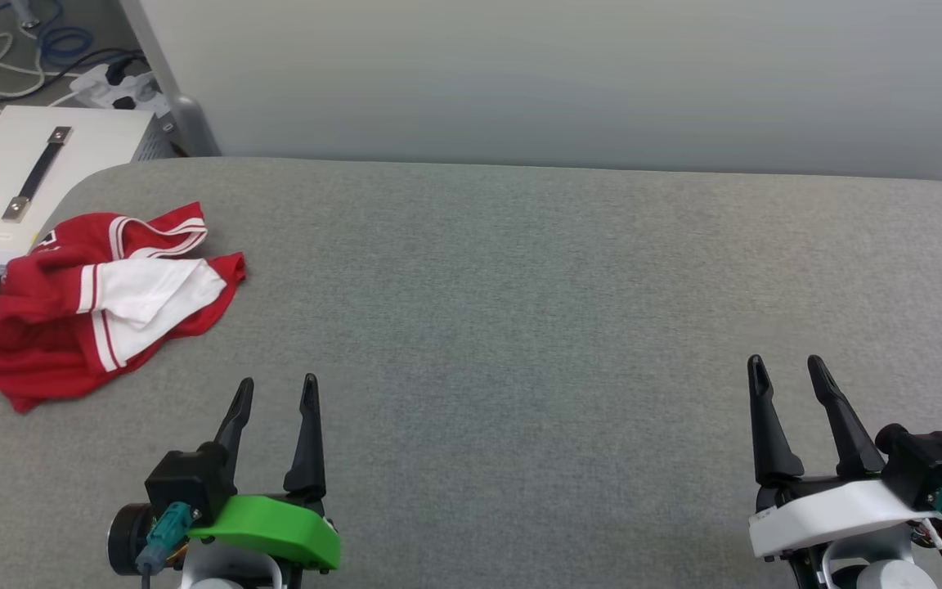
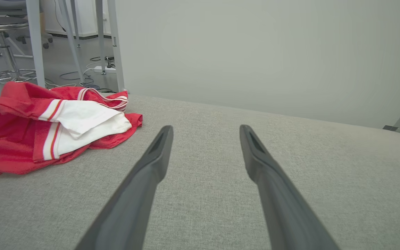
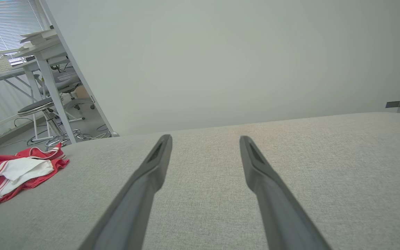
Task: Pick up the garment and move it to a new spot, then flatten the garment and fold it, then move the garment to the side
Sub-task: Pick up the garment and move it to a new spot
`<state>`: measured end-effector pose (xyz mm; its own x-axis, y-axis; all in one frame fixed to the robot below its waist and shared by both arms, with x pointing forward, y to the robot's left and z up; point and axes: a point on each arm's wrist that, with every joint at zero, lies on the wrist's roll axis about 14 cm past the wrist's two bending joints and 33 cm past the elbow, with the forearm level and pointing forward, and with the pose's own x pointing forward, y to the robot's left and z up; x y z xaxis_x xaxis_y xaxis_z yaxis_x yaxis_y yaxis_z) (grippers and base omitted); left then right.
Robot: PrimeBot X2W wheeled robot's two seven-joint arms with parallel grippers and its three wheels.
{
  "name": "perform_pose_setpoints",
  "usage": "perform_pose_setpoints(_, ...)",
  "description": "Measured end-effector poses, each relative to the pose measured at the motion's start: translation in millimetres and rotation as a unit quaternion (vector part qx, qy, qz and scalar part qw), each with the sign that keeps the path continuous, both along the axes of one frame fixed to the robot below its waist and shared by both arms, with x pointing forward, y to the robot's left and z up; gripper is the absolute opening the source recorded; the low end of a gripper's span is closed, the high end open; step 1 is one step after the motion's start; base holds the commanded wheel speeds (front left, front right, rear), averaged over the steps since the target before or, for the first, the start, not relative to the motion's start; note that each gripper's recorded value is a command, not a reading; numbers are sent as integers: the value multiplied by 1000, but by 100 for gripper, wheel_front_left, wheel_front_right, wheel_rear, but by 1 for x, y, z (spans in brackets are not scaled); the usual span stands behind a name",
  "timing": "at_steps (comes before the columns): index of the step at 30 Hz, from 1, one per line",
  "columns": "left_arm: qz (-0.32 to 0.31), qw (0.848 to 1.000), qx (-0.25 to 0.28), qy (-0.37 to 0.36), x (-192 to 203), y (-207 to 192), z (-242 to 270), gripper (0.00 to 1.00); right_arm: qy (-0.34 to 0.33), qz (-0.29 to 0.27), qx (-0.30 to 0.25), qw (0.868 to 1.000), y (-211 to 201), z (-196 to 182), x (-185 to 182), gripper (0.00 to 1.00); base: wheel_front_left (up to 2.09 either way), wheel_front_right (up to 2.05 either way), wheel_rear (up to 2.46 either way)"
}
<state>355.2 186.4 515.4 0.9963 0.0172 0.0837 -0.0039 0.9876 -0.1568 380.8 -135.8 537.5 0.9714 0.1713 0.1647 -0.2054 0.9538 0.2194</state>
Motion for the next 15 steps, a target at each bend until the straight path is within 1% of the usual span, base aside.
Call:
perform_pose_setpoints(8, 51, 999, -5, -6, -20, 31, 1, 100, -6, 58, 14, 998, 41, 2, 10, 100, 0, 0, 0)
perform_pose_setpoints(15, 105, 994, -7, -13, -48, 62, 3, 100, -23, 134, 29, 990, 93, 13, 12, 100, 0, 0, 0)
